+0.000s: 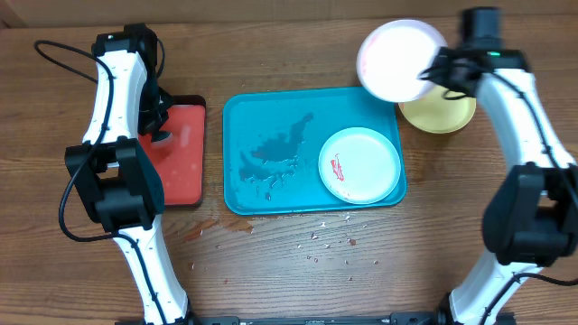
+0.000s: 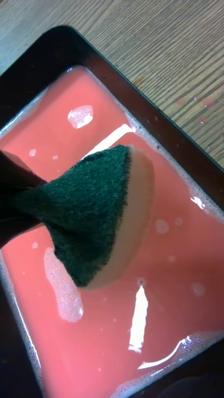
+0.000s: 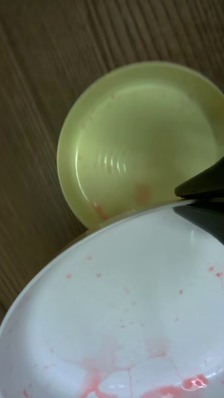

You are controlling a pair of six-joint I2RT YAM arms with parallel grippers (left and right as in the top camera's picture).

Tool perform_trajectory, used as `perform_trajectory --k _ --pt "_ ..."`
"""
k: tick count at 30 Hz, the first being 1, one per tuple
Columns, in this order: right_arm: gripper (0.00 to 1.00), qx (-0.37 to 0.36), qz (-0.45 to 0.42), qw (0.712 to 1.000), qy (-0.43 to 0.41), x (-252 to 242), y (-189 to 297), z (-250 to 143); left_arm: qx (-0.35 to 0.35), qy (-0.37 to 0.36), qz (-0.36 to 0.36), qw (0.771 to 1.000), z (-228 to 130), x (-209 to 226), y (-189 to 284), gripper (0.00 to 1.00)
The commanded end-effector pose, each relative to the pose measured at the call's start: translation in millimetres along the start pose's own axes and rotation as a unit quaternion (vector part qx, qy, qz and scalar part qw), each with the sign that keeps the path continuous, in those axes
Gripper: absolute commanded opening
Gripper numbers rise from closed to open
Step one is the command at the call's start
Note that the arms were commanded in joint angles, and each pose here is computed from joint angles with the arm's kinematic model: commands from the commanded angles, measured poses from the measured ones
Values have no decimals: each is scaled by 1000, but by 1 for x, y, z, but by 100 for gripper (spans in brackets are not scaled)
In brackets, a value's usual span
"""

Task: Clean dirty plates on tray and stack at the side
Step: 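Stack the white plate onto the yellow-rimmed plate with the right gripper, then grasp the light-blue-rimmed plate edge with the right gripper, drag it left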

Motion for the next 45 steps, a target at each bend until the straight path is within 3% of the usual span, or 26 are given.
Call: perform_trajectory --k 1,7,10,14,17,18,23,26,28,32,34,36,45 --pt "4 15 52 997 -57 -23 6 -9 -14 1 -10 1000 3 4 13 4" --pt "4 31 26 994 -101 -69 -9 -28 -14 1 -11 1000 3 3 13 4" --pt "16 27 23 994 -107 -76 -16 -34 -12 1 -12 1000 2 3 13 4" --pt "20 24 18 994 -107 -78 -21 -37 -6 -4 -16 1000 1 2 13 4" --pt "62 28 39 993 -104 -70 -21 -37 -6 -5 -16 1000 1 2 13 4" --pt "67 32 62 992 -102 -63 -21 -38 -6 -5 -16 1000 1 2 13 4" --pt "66 67 225 972 -31 -7 -11 -50 -4 -5 -21 1000 1 1 13 4" --pt "65 97 266 958 48 27 -7 -68 -2 -4 -23 1000 0 0 13 4" --pt "62 125 248 955 104 45 -8 -84 -2 -5 -23 1000 0 0 13 4" --pt "49 163 134 962 174 60 -16 -107 -2 -8 -23 1000 0 0 13 4" --pt "50 163 87 961 208 67 -20 -114 -2 -8 -24 1000 0 0 13 4" --pt "60 154 55 959 232 73 -25 -120 -2 -8 -24 1000 0 0 13 4" --pt "59 138 32 954 265 75 -37 -128 -3 -10 -24 1000 0 0 13 4"
Point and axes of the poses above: each gripper's point midway between its finger pads, its own y axis back along the fingers, its own x axis along the line the jaws close on, z = x × y, the point moved 6 cm from there along y, back along the fingers, and after that the axes turned 13 degrees about y, right-handed, at the moved point
